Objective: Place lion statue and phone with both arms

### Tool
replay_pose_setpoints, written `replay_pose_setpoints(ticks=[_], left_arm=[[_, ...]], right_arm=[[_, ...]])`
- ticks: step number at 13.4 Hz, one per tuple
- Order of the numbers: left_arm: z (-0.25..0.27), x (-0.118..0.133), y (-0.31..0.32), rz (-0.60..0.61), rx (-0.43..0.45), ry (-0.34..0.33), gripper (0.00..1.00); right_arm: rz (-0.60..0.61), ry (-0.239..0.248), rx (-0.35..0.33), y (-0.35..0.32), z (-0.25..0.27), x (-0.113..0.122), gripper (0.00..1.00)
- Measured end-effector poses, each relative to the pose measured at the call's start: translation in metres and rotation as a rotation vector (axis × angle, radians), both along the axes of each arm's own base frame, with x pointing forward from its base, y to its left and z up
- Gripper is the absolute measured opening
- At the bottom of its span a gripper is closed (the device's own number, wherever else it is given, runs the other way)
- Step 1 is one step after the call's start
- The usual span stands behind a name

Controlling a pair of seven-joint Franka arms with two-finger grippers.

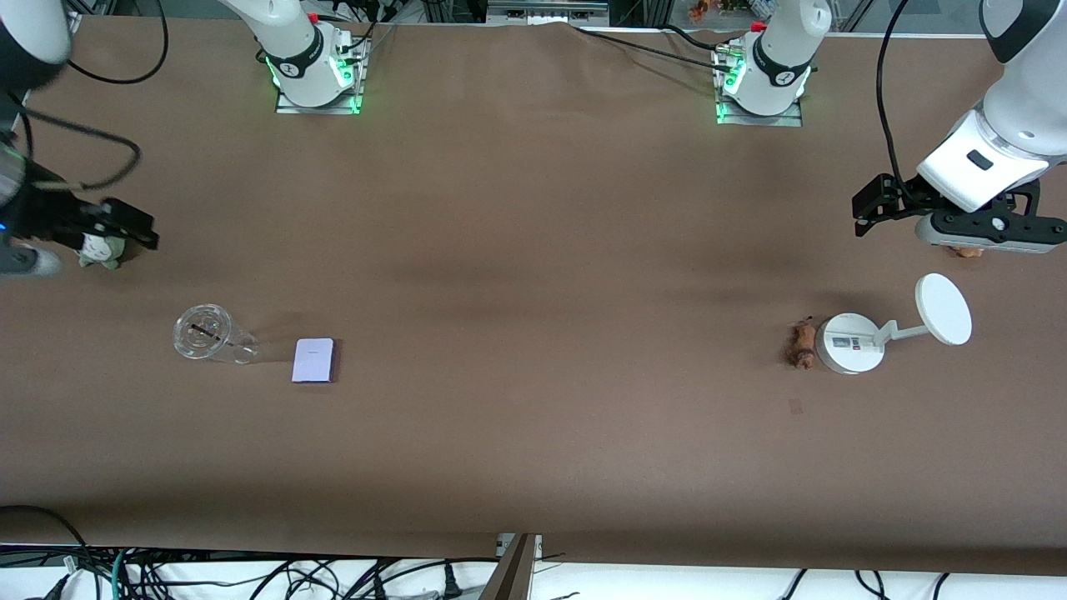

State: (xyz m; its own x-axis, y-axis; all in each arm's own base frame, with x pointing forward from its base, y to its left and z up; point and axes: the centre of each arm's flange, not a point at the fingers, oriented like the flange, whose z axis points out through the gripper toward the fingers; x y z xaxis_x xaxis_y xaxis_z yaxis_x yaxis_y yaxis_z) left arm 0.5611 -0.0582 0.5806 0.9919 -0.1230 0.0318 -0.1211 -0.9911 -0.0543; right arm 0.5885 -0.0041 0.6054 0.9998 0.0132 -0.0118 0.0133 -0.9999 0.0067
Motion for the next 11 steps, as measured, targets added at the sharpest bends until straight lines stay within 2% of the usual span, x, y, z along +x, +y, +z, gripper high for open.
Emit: replay_pose_setpoints(ticks=[2, 4, 7, 11], left_arm=[[0.0, 0.0, 0.0, 0.0, 0.0, 0.0, 1.0], [0.0, 0.0, 0.0, 0.0, 0.0, 0.0, 1.0], [0.0, 0.0, 0.0, 0.0, 0.0, 0.0, 1.0], [0.0, 0.0, 0.0, 0.0, 0.0, 0.0, 1.0]], right_arm=[[-0.001, -0.002, 0.01, -0.003, 0.017, -0.02, 1.0], [0.006, 0.025, 0.014, 0.0, 0.016, -0.029, 1.0], [0.01, 0.046, 0.01, 0.003, 0.006, -0.025, 1.0], [0.007, 0.051, 0.008, 0.001, 0.003, -0.022, 1.0]])
